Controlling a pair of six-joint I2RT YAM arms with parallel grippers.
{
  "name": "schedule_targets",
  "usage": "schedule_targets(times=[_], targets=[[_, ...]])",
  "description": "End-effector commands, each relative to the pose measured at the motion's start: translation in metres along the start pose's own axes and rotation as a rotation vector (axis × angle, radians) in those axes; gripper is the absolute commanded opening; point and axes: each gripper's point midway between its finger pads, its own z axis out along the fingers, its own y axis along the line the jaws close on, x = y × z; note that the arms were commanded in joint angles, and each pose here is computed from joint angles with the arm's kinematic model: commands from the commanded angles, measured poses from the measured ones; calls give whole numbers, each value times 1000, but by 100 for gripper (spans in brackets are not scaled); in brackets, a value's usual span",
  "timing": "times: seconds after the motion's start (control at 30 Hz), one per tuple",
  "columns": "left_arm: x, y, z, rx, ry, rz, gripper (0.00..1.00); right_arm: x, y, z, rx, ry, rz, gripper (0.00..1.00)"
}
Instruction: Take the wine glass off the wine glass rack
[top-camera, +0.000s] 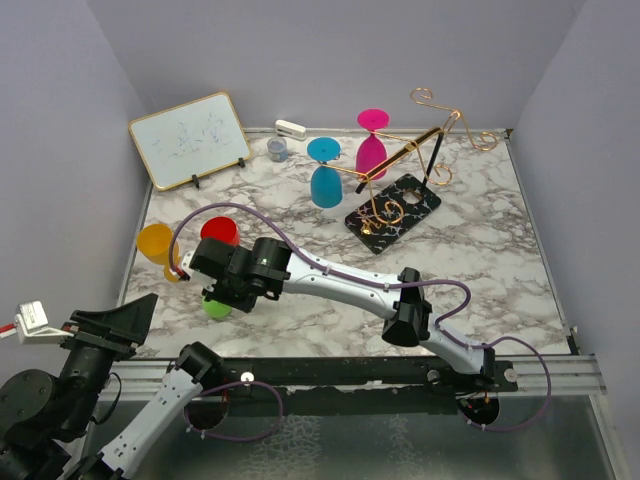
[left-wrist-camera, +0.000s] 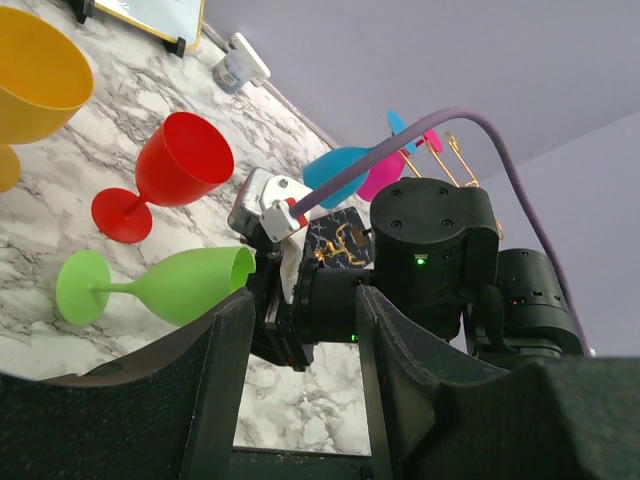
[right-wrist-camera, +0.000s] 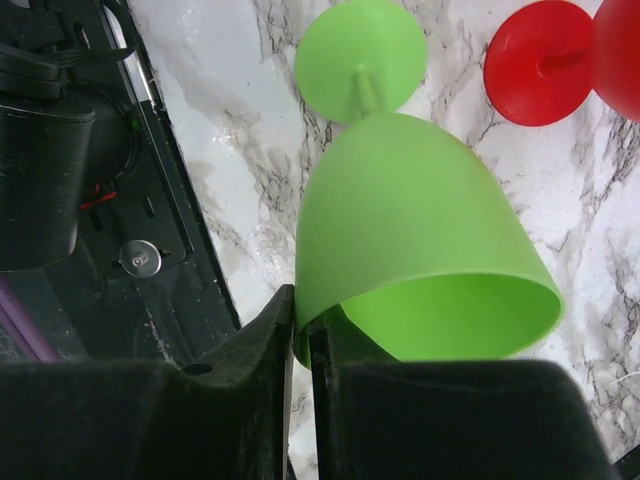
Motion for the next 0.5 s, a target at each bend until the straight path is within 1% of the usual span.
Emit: schedule_targets(times=[0.0,0.17,0.47], targets=[[-1,2,-3,3,-15,-10,47,-20,5,-5,-15,-78,-20,15],[-2,5,-4,0,-20,-15,47,-33,6,-10,-23,-128,-21,23],[-2,10,-8,-13,-27,-22,47,-64,12,-26,-54,-260,-29,25]])
